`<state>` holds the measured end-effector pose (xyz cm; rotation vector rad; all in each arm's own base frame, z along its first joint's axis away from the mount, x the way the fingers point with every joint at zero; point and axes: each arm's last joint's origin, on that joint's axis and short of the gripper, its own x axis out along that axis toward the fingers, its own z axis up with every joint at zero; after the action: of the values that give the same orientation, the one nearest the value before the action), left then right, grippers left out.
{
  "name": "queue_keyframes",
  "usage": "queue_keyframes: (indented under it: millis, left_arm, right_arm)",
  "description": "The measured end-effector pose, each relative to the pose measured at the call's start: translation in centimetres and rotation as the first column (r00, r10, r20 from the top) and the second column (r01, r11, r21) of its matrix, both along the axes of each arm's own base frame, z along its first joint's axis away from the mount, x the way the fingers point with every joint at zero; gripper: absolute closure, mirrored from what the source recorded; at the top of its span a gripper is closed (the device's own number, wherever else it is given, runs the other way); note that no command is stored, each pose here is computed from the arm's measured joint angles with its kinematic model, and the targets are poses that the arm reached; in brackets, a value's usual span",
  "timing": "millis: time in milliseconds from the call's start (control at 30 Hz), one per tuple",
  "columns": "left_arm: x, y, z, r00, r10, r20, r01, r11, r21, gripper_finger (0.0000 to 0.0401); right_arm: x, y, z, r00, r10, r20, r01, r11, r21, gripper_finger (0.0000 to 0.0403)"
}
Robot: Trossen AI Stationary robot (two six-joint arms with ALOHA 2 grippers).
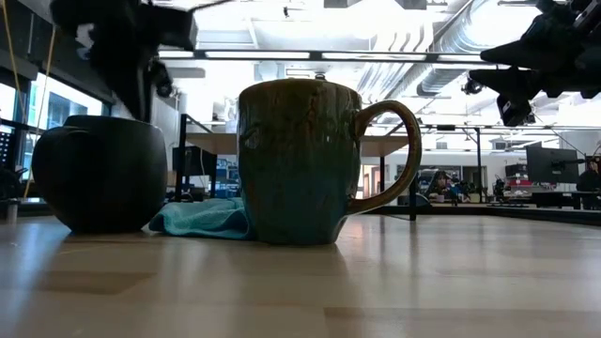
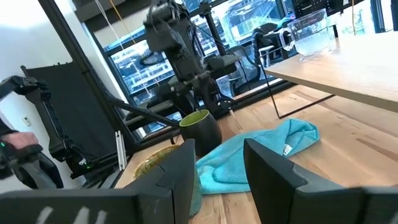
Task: Stack small to large cups/mugs on shelf
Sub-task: Put the green mug on the shelf
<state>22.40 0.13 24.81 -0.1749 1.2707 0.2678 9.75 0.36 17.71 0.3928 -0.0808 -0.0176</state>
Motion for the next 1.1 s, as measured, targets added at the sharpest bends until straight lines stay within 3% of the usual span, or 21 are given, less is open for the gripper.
queue_keyframes:
  millis: [267, 533, 700, 1100]
  left_arm:
    - [0.0, -0.5, 1.8, 1.000, -0.021, 0.017, 0.022, 0.998, -0.063, 0.0293]
    - [-0.1, -3.9, 1.9, 0.996, -0.083, 0.032, 0.086, 0.989, -0.118, 0.0293]
    - [-0.1, -5.5, 1.8, 0.996, -0.079, 0.047, 0.083, 0.992, -0.094, 0.0293]
    - [1.4, -6.7, -0.7, 0.993, -0.102, -0.064, 0.097, 0.992, -0.075, 0.0293]
  right_arm:
    - [0.0, 0.0, -0.1, 1.000, -0.005, -0.007, 0.005, 1.000, -0.002, 0.0275]
    - [0.0, 0.0, -0.1, 1.000, -0.006, -0.016, 0.005, 1.000, -0.009, 0.0275]
    - [0.0, 0.0, -0.2, 1.000, -0.009, -0.019, 0.009, 0.999, -0.048, 0.0275]
    - [0.0, 0.0, -0.2, 1.000, -0.010, -0.018, 0.009, 0.999, -0.048, 0.0275]
